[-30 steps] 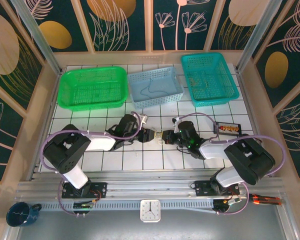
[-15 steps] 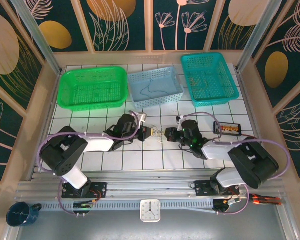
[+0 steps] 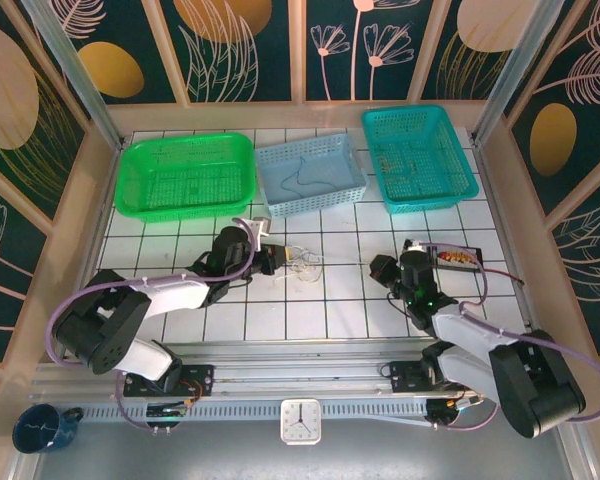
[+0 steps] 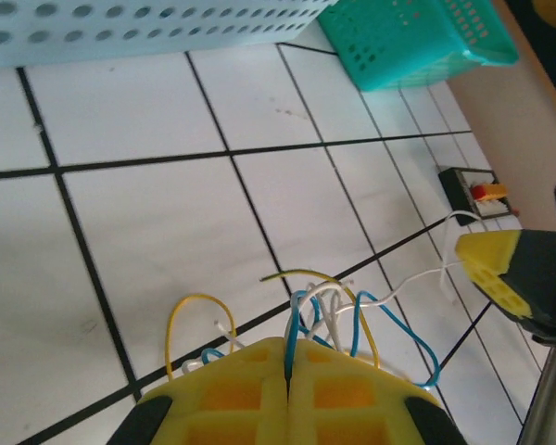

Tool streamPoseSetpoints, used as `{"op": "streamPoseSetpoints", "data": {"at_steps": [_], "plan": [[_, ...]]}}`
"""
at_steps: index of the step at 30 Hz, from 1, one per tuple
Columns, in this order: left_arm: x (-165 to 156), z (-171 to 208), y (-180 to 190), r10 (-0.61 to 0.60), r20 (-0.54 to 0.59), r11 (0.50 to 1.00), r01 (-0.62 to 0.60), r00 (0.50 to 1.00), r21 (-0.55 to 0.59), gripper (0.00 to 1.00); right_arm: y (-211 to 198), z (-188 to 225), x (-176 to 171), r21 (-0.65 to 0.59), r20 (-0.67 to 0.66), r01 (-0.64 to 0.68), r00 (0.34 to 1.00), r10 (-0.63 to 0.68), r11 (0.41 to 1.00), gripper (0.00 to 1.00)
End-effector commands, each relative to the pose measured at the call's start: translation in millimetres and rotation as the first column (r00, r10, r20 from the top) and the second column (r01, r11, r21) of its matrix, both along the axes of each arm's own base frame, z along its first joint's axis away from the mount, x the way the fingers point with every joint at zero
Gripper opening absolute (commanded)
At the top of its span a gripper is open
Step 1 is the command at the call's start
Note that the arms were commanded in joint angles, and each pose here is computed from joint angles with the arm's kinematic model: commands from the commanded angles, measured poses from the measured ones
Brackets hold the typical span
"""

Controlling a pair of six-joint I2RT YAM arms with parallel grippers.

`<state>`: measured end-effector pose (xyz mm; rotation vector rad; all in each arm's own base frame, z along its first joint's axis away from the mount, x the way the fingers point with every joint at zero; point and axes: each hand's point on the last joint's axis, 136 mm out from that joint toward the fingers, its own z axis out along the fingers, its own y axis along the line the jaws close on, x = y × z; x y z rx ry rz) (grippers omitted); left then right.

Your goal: Untangle the cables

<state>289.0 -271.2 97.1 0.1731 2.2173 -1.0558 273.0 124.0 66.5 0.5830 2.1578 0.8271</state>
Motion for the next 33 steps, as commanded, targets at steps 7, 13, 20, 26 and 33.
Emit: {"op": "streamPoseSetpoints", "data": {"at_steps": [7,13,20,26,33], "plan": [[3,-16,12,0.065,-0.035,0.998,-0.064,0.997,0.022,0.0,-25,17,7,-0.008,0.023,0.143,0.99,-0.142,0.99,0.0],[3,-19,13,0.068,-0.039,0.997,-0.067,0.997,0.031,0.01,18,56,17,0.033,0.144,-0.07,0.987,0.064,0.997,0.0],[1,-32,17,0.079,-0.057,0.995,-0.075,0.995,0.061,0.0,68,131,26,-0.003,0.306,-0.261,0.919,0.249,0.965,0.0],[-1,-44,20,0.086,-0.075,0.993,-0.08,0.993,0.085,0.0,87,244,41,-0.026,0.486,-0.303,0.829,0.276,0.953,0.0],[-4,-55,23,0.095,-0.096,0.992,-0.085,0.991,0.098,0.0,67,363,31,-0.017,0.696,-0.222,0.698,0.171,0.975,0.0]]}}
